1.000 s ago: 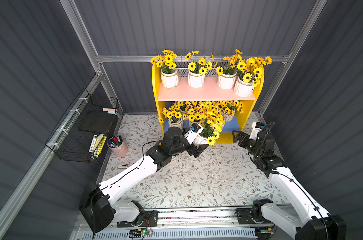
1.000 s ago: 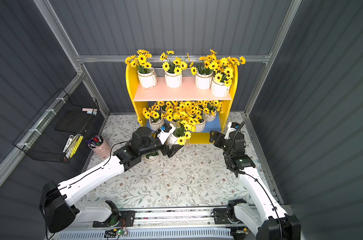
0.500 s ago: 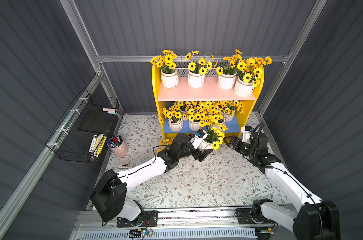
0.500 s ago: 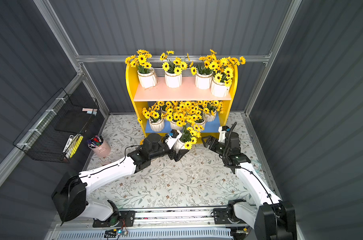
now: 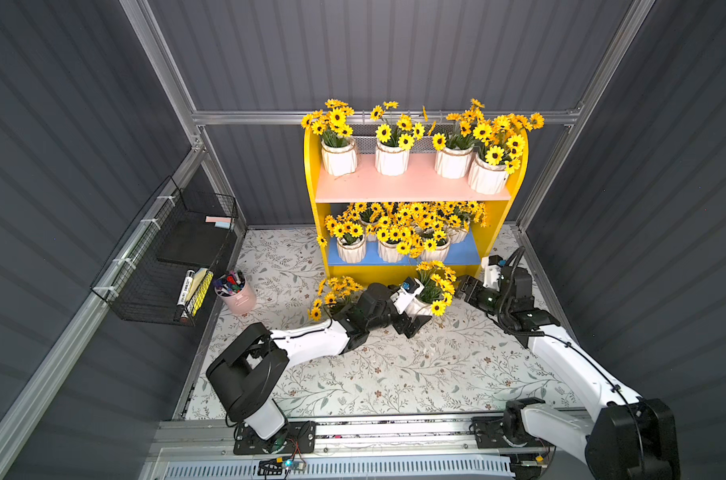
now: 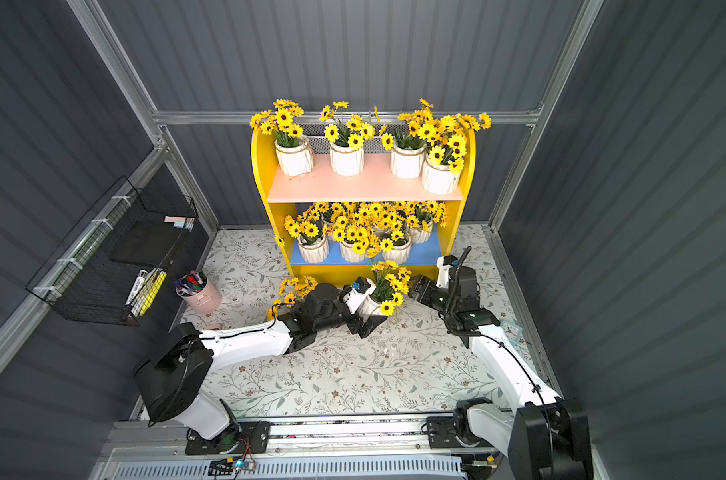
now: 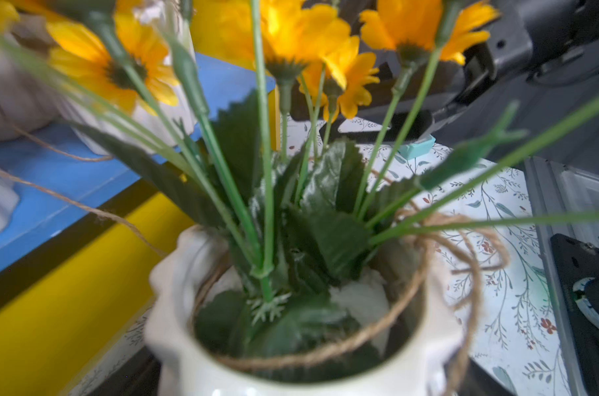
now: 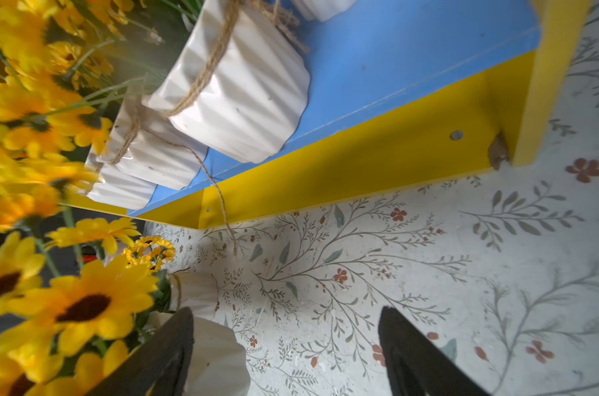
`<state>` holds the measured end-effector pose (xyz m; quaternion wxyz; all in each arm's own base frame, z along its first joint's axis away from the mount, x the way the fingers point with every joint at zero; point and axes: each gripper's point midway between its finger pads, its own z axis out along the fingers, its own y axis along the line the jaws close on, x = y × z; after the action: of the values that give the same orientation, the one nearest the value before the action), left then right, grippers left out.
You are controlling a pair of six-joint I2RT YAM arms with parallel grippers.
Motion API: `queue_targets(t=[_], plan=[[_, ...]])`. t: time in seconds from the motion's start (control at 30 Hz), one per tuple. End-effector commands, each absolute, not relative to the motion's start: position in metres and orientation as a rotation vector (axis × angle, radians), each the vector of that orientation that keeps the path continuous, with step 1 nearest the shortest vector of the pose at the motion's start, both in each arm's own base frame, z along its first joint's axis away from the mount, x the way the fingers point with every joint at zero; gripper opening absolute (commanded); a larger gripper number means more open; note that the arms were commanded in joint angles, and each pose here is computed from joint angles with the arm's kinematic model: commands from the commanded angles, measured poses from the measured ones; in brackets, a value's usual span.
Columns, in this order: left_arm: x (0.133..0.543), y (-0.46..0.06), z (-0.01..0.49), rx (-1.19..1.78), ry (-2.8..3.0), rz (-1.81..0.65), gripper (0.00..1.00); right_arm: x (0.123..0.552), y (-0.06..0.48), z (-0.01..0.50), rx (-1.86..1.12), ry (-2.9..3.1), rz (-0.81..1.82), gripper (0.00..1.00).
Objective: Take the sunflower pots off the shelves
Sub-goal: Place the sunflower pot at the center of the board.
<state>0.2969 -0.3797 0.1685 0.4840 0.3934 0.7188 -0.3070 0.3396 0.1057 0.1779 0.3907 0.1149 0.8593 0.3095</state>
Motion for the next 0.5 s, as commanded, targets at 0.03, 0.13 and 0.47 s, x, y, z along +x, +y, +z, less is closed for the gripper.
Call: queue_targets(t=[0.03,0.13,0.47], plan=[[0.296,-0.399,0.178,0.934,1.640,-0.782,0.00,0.337,0.069,0.173,0.394,2.178,0.621,0.86],[0.296,-0.407,0.163,0.909,1.632,-0.810,0.00,0.334,0.045,0.174,0.507,2.137,0.590,0.86],[0.288,-0.444,0.117,0.958,1.579,-0.861,0.00,0.334,0.030,0.190,0.528,2.055,0.573,0.86]])
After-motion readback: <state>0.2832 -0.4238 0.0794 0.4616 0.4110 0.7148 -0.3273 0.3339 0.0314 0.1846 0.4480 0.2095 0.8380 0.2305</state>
